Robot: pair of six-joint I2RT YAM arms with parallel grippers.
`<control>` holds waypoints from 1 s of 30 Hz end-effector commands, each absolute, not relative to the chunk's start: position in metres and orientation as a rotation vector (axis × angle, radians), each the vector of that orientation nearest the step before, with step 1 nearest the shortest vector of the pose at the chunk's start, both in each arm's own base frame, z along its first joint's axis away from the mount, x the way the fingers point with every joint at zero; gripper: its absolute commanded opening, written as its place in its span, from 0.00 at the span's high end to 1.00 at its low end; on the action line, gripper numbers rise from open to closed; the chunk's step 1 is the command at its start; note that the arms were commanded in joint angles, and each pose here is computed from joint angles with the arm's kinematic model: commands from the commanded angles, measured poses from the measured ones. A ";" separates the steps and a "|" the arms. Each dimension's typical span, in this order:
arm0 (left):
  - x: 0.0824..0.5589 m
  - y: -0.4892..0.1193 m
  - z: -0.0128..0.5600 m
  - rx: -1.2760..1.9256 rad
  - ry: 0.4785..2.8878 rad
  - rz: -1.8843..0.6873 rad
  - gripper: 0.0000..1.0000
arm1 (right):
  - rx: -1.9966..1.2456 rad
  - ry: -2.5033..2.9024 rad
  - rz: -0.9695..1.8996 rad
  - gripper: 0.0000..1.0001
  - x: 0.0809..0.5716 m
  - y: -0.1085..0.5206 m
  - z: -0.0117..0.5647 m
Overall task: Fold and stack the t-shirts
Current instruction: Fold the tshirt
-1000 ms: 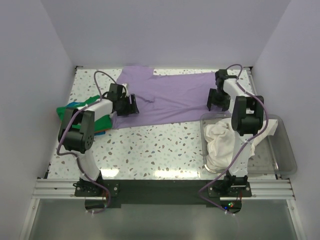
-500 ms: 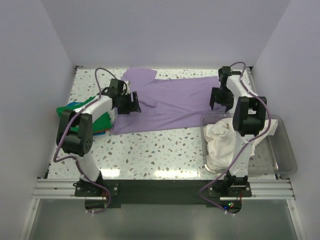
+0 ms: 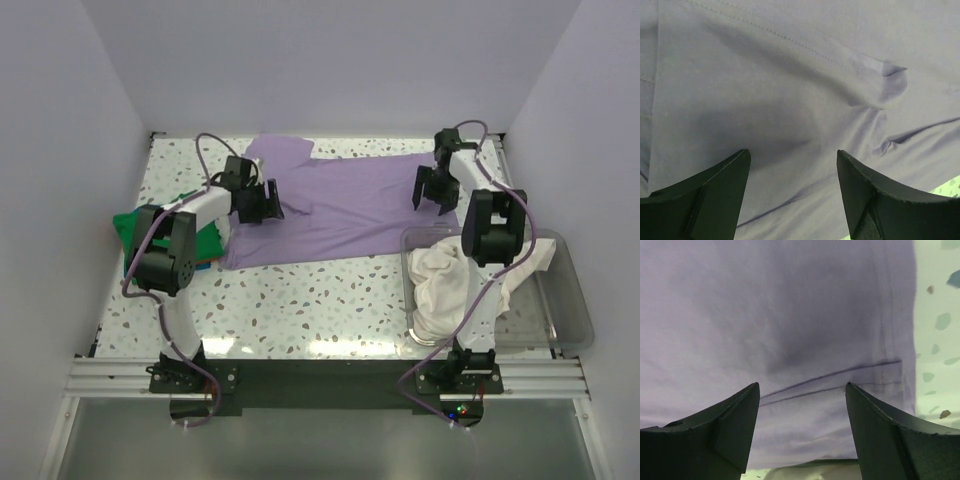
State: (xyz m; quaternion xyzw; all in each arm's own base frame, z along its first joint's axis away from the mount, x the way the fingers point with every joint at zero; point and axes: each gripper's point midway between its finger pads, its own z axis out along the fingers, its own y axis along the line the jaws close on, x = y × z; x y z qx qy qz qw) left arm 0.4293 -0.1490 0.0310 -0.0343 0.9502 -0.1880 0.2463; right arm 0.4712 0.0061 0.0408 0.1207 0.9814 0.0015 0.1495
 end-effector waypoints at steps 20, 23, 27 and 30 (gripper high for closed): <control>0.352 -0.129 0.019 -0.130 2.700 -0.464 0.24 | 0.349 2.997 -0.230 0.27 0.393 -0.018 0.022; 0.356 -0.138 0.046 -0.114 2.684 -0.517 0.24 | 0.316 2.948 -0.147 0.27 0.411 -0.011 0.048; 0.380 -0.146 0.102 -0.077 2.569 -0.565 0.23 | 0.256 2.838 -0.136 0.27 0.440 -0.013 0.096; 0.411 -0.148 0.131 -0.040 2.493 -0.578 0.20 | 0.279 2.704 -0.125 0.26 0.474 -0.026 0.129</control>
